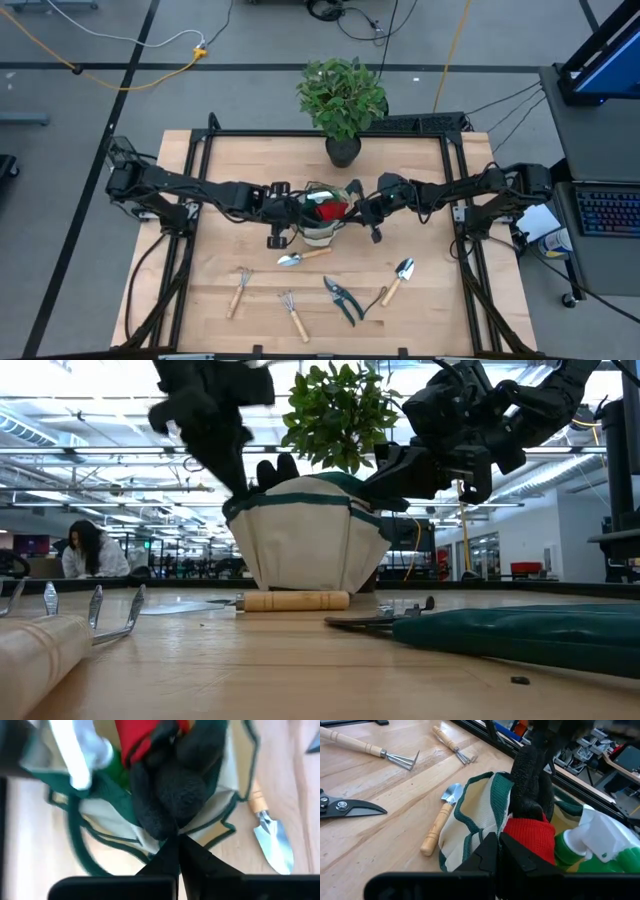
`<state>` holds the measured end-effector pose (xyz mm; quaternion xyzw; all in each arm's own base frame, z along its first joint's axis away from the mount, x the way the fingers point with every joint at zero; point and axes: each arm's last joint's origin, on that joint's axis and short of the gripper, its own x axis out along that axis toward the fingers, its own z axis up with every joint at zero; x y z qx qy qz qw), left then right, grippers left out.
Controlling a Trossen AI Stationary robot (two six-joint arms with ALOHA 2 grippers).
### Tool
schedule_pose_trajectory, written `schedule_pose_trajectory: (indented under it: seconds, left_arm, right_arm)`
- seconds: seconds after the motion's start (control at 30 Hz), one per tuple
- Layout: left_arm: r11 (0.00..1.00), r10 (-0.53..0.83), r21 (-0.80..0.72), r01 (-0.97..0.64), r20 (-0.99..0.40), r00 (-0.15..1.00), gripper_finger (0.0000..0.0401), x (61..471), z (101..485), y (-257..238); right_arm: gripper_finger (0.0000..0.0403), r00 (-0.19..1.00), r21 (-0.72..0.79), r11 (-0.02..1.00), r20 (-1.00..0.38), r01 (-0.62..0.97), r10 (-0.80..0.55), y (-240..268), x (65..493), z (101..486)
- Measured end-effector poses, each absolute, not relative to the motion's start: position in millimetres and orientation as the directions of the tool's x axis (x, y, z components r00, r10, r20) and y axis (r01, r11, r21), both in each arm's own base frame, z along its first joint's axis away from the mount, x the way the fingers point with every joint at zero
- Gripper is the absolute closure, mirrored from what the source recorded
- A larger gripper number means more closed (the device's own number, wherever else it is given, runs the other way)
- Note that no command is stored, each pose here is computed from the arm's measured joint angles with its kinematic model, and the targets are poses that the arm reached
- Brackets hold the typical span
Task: Pick & Place Garden tools in Gardening bag
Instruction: Put the red gloves in the gardening gloves
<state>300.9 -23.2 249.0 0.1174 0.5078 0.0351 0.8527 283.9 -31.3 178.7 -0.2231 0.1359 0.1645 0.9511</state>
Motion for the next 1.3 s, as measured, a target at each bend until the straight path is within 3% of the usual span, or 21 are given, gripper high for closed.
schedule_pose_trajectory:
  seconds: [0.17,0.4,0.5,0.63,0.83,1.03,1.3]
  left_arm:
    - [0.946,0.216,0.312,0.085,-0.806,0.551,0.0394,296,279,-26]
    - [0.928,0.291,0.372,0.002,-0.729,0.620,0.0397,275,313,-19]
    - [0.941,0.288,0.335,-0.042,-0.732,0.618,0.0397,273,312,-14]
    - [0.955,0.228,0.295,0.026,-0.787,0.574,0.0398,277,297,-14]
    - [0.909,0.368,0.413,-0.052,-0.738,0.565,0.0399,276,298,-15]
    - [0.948,0.246,0.316,0.034,-0.797,0.552,0.0398,282,290,-13]
    - [0.951,0.251,0.310,0.012,-0.790,0.559,0.0388,281,292,-12]
  right_arm:
    - [0.0399,0.909,-0.373,0.850,-0.331,-0.372,0.253,-31,284,179]
    - [0.0399,0.909,-0.329,0.872,-0.332,-0.363,0.253,-31,284,179]
    - [0.0399,0.910,-0.333,0.871,-0.328,-0.361,0.252,-31,284,179]
    - [0.0399,0.918,-0.344,0.870,-0.307,-0.354,0.251,-31,285,181]
    - [0.0398,0.929,-0.313,0.890,-0.273,-0.332,0.251,-31,286,185]
    - [0.0396,0.930,-0.288,0.901,-0.268,-0.325,0.250,-31,286,185]
    - [0.0337,0.945,-0.301,0.904,-0.213,-0.305,0.248,-32,288,191]
